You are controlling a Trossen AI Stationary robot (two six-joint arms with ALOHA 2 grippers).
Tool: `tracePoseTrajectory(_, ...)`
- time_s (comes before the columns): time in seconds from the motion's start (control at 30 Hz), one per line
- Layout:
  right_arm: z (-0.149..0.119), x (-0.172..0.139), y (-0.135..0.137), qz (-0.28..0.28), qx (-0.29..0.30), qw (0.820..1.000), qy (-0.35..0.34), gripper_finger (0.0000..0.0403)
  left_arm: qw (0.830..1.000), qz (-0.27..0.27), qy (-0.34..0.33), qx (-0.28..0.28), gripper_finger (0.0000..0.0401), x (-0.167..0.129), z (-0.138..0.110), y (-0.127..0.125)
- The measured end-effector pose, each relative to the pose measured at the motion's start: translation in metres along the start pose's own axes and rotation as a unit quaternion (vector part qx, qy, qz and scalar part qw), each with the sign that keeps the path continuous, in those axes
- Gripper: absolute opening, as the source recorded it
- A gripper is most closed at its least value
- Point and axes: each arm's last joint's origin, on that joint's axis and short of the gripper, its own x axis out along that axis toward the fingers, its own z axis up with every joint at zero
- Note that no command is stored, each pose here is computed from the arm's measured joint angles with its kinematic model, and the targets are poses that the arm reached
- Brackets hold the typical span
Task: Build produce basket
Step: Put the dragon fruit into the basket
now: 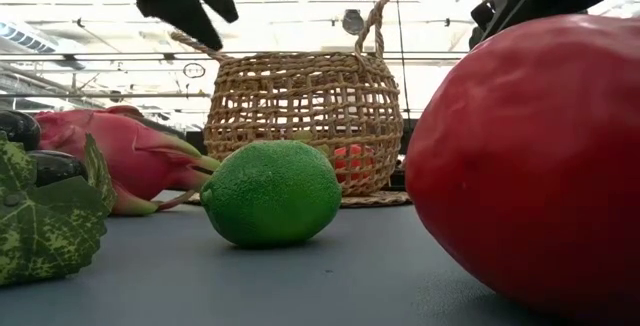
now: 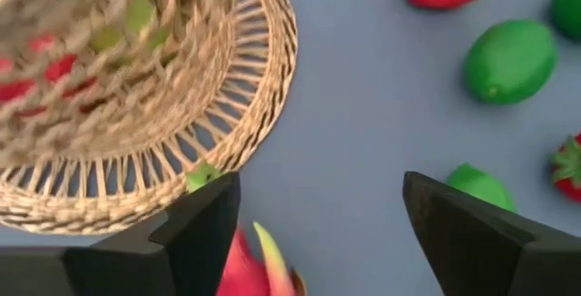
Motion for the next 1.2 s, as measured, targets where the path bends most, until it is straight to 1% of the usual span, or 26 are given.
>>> tracePoseTrajectory(0.2,0.000,0.000,0.000,0.000,0.000,1.000,0.000,0.0091,1.000,0.006,0.011,-0.003,0.0350,0.006,-0.002,0.005)
tracePoseTrajectory(0.3,0.000,0.000,0.000,0.000,0.000,1.000,0.000,0.0091,1.000,0.003,0.020,-0.008,0.0364,0.010,-0.004,0.007)
tracePoseTrajectory(0.4,0.000,0.000,0.000,0.000,0.000,1.000,0.000,0.0091,0.999,0.012,0.027,-0.012,0.0374,0.015,-0.007,0.012)
tracePoseTrajectory(0.77,0.000,0.000,0.000,0.000,0.000,1.000,0.000,0.0091,0.998,0.042,0.039,-0.008,0.0376,0.030,-0.011,0.026)
tracePoseTrajectory(1.03,0.000,0.000,0.000,-0.003,0.000,1.000,-0.001,0.0091,0.995,0.071,0.055,-0.054,0.0376,0.048,-0.022,0.043)
tracePoseTrajectory(1.1,0.000,0.000,-0.001,-0.014,0.000,1.000,-0.002,0.0091,0.993,0.065,0.065,-0.068,0.0376,0.052,-0.024,0.047)
tracePoseTrajectory(1.2,0.000,0.000,-0.001,-0.015,-0.002,1.000,-0.002,0.0091,0.991,0.048,0.081,-0.098,0.0376,0.057,-0.024,0.051)
